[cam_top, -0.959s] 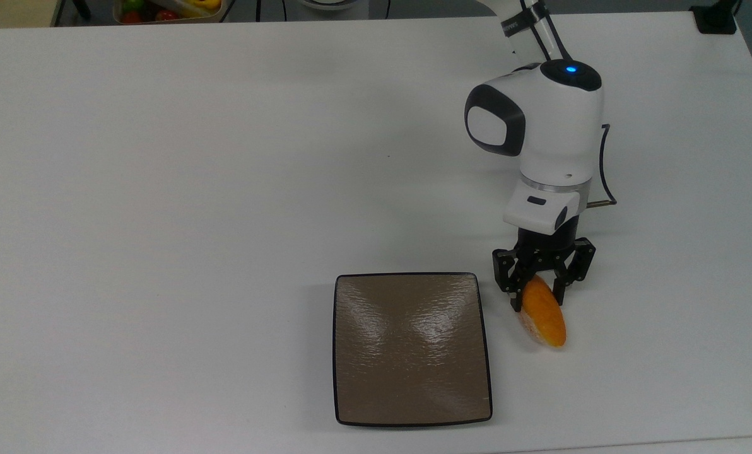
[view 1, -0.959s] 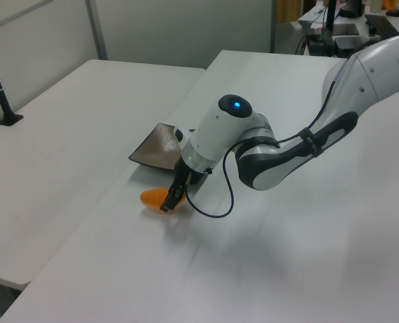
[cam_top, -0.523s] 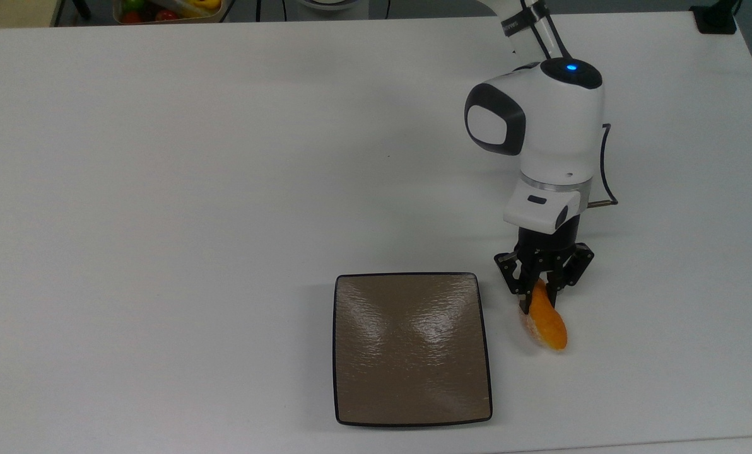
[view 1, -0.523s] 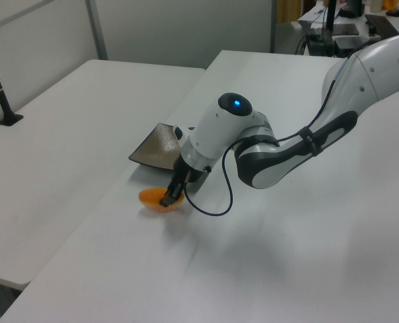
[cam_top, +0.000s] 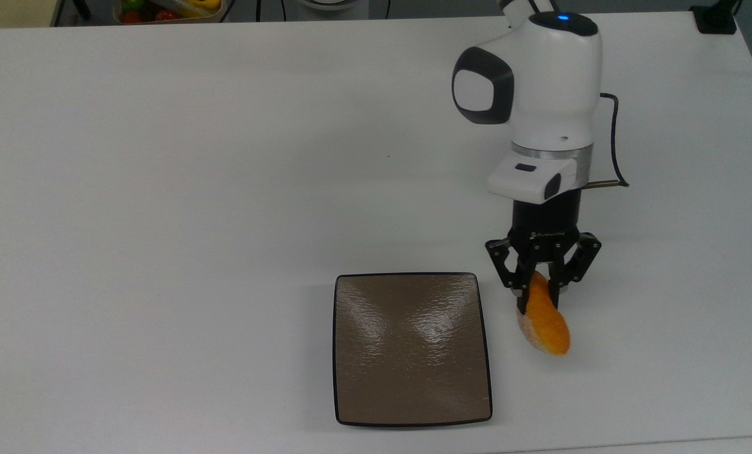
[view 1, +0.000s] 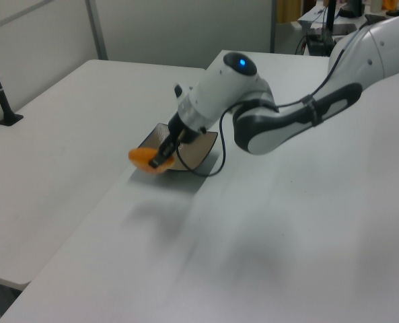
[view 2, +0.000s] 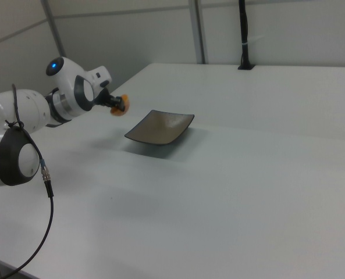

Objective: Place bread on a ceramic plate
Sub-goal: 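Lift the bread roll and carry it over the dark square plate, then lower the roll onto the plate and open the gripper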

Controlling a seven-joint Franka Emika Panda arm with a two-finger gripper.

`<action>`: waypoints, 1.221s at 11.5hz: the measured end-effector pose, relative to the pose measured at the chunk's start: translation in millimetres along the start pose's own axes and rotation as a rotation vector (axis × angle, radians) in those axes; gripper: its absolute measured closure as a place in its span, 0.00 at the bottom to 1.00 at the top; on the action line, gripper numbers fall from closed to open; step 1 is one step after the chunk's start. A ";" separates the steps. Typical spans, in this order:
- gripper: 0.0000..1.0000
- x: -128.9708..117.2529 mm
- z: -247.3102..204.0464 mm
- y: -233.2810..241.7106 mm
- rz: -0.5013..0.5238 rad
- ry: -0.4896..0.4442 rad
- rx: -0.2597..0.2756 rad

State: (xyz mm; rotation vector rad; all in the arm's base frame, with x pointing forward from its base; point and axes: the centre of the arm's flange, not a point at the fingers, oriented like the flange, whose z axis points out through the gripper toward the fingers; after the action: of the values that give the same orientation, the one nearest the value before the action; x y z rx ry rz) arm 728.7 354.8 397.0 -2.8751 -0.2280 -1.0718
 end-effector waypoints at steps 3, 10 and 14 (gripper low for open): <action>0.59 20.1 -2.3 57.4 0.059 0.018 -0.045; 0.00 17.1 13.1 109.9 0.084 -0.001 -0.104; 0.00 20.8 9.5 118.1 0.092 -0.006 -0.116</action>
State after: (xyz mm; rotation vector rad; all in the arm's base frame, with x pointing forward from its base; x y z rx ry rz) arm 769.3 241.7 402.4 -2.9574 -0.0337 -1.0949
